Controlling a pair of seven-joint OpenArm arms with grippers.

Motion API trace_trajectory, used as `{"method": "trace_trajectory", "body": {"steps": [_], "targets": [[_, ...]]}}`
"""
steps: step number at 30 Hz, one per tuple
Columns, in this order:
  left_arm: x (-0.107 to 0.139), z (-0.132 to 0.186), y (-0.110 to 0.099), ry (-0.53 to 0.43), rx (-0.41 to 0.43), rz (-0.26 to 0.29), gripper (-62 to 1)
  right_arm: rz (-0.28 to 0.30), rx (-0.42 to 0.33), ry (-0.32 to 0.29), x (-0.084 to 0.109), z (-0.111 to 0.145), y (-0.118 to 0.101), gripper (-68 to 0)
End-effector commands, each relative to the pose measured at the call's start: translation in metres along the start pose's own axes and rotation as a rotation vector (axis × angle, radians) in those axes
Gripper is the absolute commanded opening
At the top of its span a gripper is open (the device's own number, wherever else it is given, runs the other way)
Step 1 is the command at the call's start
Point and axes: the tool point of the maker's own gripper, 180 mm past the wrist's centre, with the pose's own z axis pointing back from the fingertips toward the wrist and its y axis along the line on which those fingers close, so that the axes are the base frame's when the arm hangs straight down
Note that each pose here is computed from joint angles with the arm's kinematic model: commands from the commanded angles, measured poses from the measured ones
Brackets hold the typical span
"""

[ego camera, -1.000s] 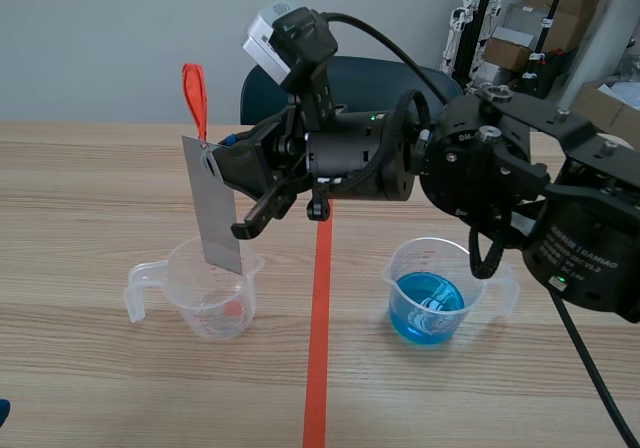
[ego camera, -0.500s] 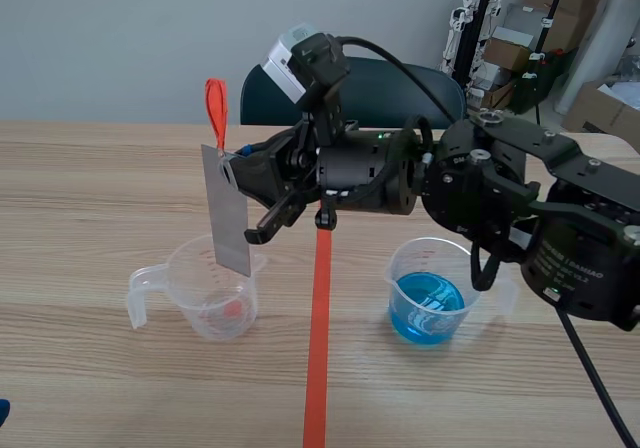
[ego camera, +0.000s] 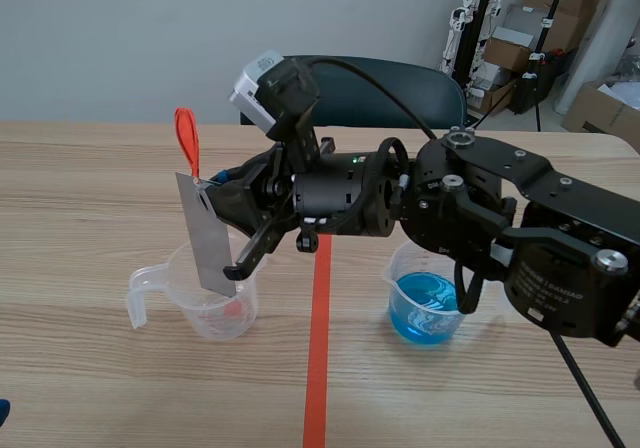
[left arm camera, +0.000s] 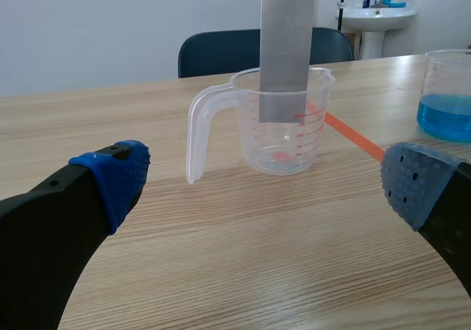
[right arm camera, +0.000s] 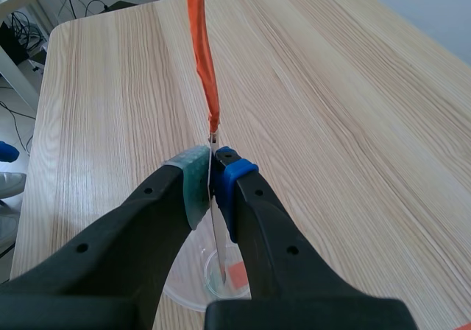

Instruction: Do the redox reaction experiment. put the plate into the left beaker

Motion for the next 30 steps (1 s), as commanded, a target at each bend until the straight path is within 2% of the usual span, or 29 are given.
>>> {"method": "trace_trajectory", "body": {"steps": [1,14,27,29,30], "targets": [[0.012,-0.001,0.002,-0.058,0.003,-0.003,1.4,0.008,-0.001,-0.038,0.01,0.0,-0.001,-67.1],[0.012,-0.001,0.002,-0.058,0.003,-0.003,1.4,0.011,-0.021,-0.002,-0.018,-0.011,-0.004,-67.1],[0.012,-0.001,0.002,-0.058,0.003,-0.003,1.4,0.022,-0.016,-0.018,-0.014,-0.015,-0.001,-66.7],[0.012,-0.001,0.002,-0.058,0.003,-0.003,1.4,0.023,-0.016,-0.021,-0.014,-0.015,-0.001,-61.1],[0.012,-0.001,0.002,-0.058,0.003,-0.003,1.4,0.025,-0.016,-0.019,-0.014,-0.015,-0.001,-55.0]]}}
